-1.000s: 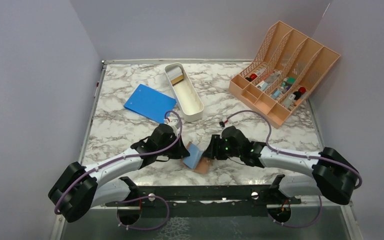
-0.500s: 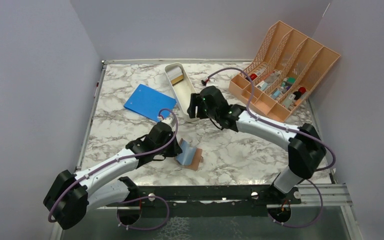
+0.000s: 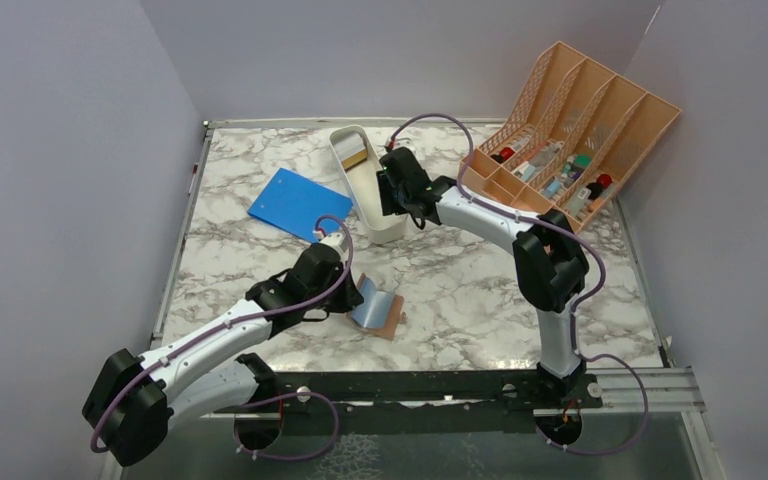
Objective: Put the credit cards into the card holder
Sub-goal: Move the storage box to the center of the board, then pick up the credit card from the storage box.
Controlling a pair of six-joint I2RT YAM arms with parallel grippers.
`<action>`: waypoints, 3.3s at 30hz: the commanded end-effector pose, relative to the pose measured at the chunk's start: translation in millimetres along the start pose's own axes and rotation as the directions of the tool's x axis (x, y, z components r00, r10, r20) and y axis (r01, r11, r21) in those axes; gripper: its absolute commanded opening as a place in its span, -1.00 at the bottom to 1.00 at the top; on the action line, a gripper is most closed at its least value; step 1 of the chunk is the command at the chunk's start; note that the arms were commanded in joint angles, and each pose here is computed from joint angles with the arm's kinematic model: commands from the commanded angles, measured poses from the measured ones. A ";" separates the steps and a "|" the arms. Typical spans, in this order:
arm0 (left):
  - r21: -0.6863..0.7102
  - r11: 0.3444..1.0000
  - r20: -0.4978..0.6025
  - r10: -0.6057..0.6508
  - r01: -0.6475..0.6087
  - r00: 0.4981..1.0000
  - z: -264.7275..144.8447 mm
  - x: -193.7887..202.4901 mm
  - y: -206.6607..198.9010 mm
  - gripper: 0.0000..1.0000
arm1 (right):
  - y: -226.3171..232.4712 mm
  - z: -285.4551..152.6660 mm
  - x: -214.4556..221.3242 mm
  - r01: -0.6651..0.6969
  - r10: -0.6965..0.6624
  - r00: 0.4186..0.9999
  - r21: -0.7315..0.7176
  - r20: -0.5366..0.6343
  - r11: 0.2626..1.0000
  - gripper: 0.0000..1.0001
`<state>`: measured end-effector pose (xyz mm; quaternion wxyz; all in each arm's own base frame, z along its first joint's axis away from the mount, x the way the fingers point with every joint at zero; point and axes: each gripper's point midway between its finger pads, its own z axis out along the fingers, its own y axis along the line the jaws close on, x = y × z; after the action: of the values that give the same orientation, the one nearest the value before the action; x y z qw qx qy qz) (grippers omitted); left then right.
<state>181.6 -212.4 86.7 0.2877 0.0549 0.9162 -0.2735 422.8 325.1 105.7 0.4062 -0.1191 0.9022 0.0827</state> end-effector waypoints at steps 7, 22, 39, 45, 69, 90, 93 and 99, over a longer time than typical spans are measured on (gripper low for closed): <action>0.053 0.998 0.049 0.025 -0.028 0.998 -14.0 -15.1 -14.9 -1.00 | -28.5 -2.5 15.2 0.014 -0.003 0.997 0.138 -0.077 0.990 -0.40; 0.043 0.999 0.061 0.030 -0.033 0.998 -17.2 -18.8 -14.5 -1.00 | -68.4 -52.8 51.3 -0.060 0.102 0.985 0.279 -0.140 0.958 -0.80; -0.014 1.000 0.110 0.017 -0.016 0.994 24.7 -62.6 -26.7 -1.00 | -114.8 -156.5 138.5 -0.203 0.282 0.937 0.336 -0.204 0.919 -0.80; 0.035 0.998 0.127 0.049 -0.054 0.991 47.0 -84.2 -46.1 -1.00 | -113.5 -178.4 165.3 -0.261 0.332 0.912 0.285 -0.241 0.922 -0.75; 0.134 0.981 -0.042 -0.139 0.144 0.989 60.9 -52.5 -34.0 -1.00 | -71.4 -215.2 34.2 0.429 -0.360 0.860 -0.129 0.361 0.894 -0.12; 0.121 0.965 -0.075 -0.225 0.233 0.971 42.3 -6.8 -3.1 -0.94 | -56.7 -105.1 8.9 0.956 -0.832 0.279 -0.058 0.480 0.287 -0.09; 0.132 0.964 -0.075 -0.222 0.230 0.972 40.7 -5.7 -4.4 -0.94 | -58.6 -91.4 21.9 0.975 -0.848 0.221 -0.085 0.481 0.206 -0.11; 0.156 0.959 -0.072 -0.227 0.236 0.971 38.8 -2.5 -5.8 -0.93 | -63.8 -58.1 28.9 0.997 -0.885 0.078 -0.025 0.459 0.075 -0.11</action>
<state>207.5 -235.5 60.3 0.2252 -0.0276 0.9058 -0.3579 361.6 236.0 118.2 0.4543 -0.7004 0.5505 -0.0004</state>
